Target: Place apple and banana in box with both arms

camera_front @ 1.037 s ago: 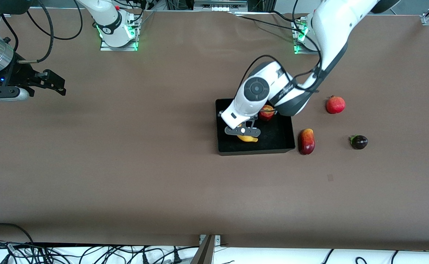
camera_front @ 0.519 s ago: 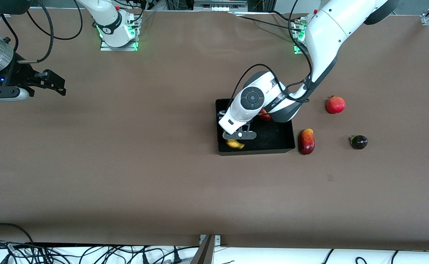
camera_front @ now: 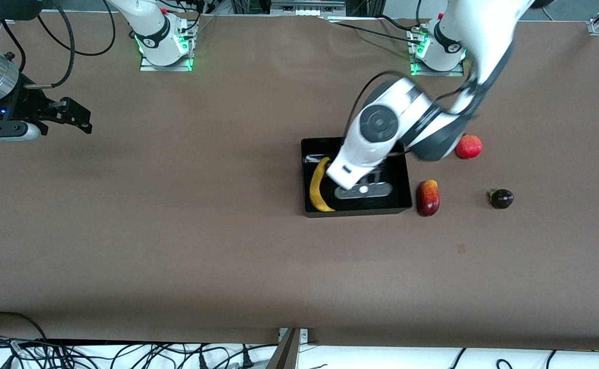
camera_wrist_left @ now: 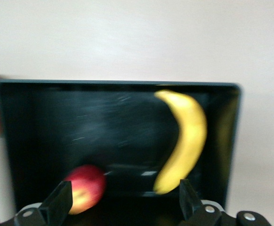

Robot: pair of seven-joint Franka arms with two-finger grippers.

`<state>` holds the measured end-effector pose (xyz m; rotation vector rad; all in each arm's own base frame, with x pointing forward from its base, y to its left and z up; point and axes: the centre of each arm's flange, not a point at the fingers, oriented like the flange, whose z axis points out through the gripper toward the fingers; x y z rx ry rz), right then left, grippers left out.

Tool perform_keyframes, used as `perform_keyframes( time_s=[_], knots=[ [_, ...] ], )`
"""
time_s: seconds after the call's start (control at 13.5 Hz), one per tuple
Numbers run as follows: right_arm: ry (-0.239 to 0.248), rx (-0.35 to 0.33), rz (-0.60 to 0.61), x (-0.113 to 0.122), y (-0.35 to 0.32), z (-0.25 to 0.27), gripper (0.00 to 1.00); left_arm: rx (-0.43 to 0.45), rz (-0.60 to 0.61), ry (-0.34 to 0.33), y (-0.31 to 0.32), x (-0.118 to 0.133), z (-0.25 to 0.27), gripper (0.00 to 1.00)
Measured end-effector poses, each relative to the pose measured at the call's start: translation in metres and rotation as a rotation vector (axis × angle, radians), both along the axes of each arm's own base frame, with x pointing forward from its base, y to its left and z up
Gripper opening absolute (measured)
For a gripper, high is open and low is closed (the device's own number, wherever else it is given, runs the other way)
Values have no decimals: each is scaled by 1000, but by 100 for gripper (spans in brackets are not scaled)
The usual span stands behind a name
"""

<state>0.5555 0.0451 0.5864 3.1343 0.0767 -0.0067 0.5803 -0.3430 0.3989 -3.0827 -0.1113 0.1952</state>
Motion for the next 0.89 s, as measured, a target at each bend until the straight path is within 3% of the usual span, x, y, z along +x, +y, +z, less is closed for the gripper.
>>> perform_keyframes(
  time_s=[0.22, 0.59, 0.74, 0.89],
  knots=[
    [0, 0, 0, 0, 0, 0, 100, 59, -80, 52, 90, 20, 79, 100],
    [0, 0, 0, 0, 0, 0, 100, 23, -199, 49, 175, 24, 138, 100],
    [0, 0, 0, 0, 0, 0, 100, 21, -224, 8, 210, 16, 159, 100],
    [0, 0, 0, 0, 0, 0, 100, 22, -213, -81, 246, 5, 170, 100]
  ],
)
